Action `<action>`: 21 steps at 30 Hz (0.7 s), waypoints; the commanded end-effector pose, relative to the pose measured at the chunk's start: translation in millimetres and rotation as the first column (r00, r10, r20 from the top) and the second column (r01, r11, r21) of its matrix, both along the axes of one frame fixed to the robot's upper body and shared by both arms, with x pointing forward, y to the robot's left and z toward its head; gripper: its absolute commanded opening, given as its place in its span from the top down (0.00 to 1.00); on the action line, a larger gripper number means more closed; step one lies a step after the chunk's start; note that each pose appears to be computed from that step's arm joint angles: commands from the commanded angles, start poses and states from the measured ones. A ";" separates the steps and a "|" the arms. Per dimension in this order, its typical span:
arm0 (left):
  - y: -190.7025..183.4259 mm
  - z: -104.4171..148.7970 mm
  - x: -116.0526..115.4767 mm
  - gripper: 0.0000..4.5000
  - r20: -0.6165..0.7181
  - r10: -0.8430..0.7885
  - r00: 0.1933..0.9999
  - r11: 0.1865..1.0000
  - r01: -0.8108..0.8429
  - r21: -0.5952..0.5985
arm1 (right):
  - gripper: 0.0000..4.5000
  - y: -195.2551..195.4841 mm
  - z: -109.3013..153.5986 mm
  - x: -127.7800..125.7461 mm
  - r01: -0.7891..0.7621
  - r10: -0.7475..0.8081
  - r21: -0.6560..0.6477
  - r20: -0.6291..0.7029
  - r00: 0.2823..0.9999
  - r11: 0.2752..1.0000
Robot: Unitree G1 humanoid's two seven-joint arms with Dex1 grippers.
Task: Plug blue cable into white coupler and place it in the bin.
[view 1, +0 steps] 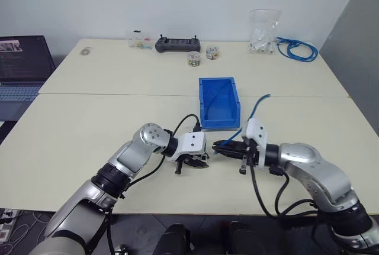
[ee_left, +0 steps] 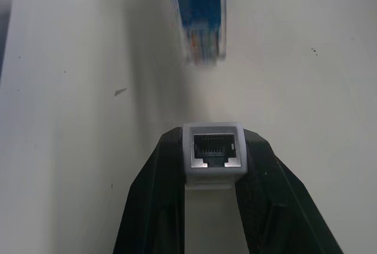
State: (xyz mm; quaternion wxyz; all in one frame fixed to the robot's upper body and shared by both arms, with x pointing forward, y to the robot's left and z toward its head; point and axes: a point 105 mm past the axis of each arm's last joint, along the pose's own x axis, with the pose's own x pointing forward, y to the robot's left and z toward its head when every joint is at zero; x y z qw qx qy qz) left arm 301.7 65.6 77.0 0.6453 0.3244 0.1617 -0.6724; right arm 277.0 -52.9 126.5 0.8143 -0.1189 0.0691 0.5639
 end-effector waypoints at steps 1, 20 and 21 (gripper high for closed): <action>2.8 -18.0 -5.5 0.82 -0.081 0.030 0.996 0.999 -0.027 0.042 | 1.00 13.8 6.7 4.0 -0.027 0.028 -0.020 0.053 0.998 0.999; 10.4 -16.7 6.9 0.82 -0.079 0.141 0.987 0.989 -0.137 0.048 | 1.00 20.6 -0.7 3.1 -0.043 0.049 -0.113 0.051 0.997 0.993; 10.2 -16.8 7.5 0.82 -0.079 0.147 0.986 0.989 -0.143 0.046 | 1.00 21.0 -0.7 2.4 -0.048 0.054 -0.115 0.050 0.997 0.992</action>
